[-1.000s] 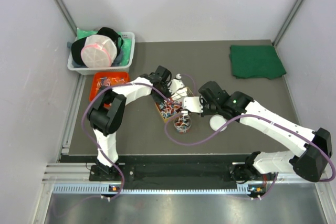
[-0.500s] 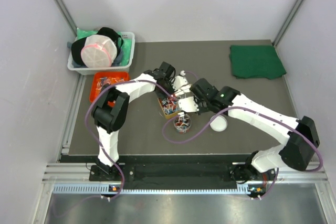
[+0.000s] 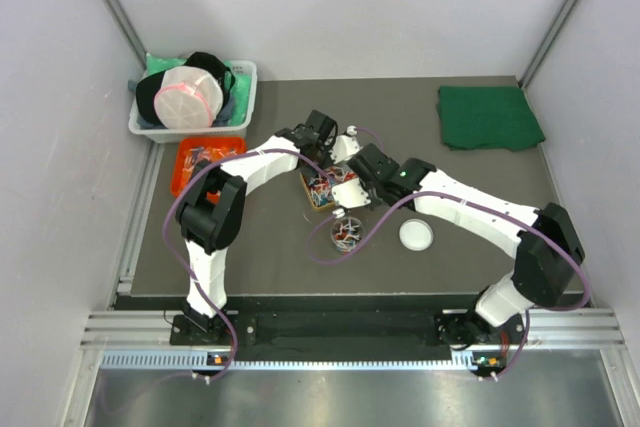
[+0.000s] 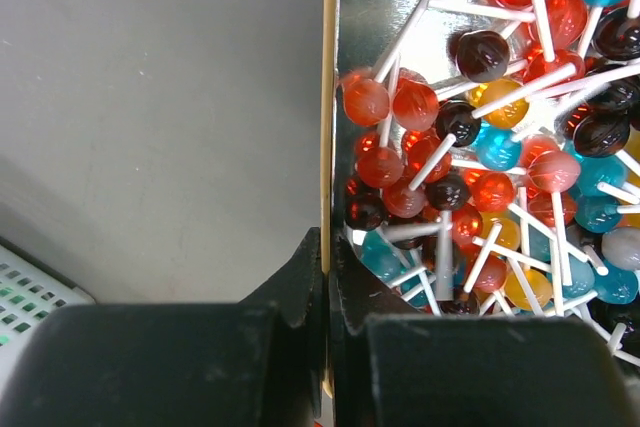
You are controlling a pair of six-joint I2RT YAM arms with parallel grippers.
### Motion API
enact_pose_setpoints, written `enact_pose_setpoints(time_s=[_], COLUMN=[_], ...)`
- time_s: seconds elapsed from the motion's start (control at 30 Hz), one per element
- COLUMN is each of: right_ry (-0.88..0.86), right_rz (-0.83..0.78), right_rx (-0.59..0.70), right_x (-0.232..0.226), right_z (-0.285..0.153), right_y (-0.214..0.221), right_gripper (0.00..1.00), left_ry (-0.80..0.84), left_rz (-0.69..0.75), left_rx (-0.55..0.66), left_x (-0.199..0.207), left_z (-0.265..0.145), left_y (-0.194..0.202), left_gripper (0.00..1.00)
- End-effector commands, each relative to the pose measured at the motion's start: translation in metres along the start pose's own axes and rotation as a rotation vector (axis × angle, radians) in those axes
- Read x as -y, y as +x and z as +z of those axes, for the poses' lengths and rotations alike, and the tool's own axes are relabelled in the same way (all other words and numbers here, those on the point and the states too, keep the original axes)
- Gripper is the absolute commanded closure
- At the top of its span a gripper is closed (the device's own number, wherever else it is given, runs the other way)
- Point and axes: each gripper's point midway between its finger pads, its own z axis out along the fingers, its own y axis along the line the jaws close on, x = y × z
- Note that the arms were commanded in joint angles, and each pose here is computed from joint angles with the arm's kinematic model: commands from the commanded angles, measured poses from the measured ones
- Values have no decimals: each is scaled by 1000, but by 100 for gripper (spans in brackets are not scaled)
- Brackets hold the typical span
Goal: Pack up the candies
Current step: Pick up the storage box at the center of the board, then scoop the fake candies from the storage box.
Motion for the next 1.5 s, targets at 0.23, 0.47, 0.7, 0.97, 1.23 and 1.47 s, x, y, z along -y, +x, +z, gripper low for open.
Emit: enact_pose_setpoints(time_s=[0.23,0.47,0.7,0.97,1.23,1.47], right_ry=[154,178,168,129,12,-58], right_rz=[38,-18,-103,-187,-237,-193], right_rx=[-102,-166,-209,-172,-94,16], right_x=[57,64,67,60,36,29], right_z=[17,30,43,54,44,44], right_y=[16,20,16,-7,-13,-19], right_gripper=[100,100,100,100,100,100], left_ry=[-18,-11,-2,-1,1,25], left_rz=[63,65,60,59,59,55], left_rx=[103,120,132,141,140,157], left_x=[-5,-4,-1,2,3,8], left_z=[-13,-16,-19,-21,-22,-21], left_y=[-38,-43,-48,-53,-52,-55], left_gripper=[100,100,100,100,100,100])
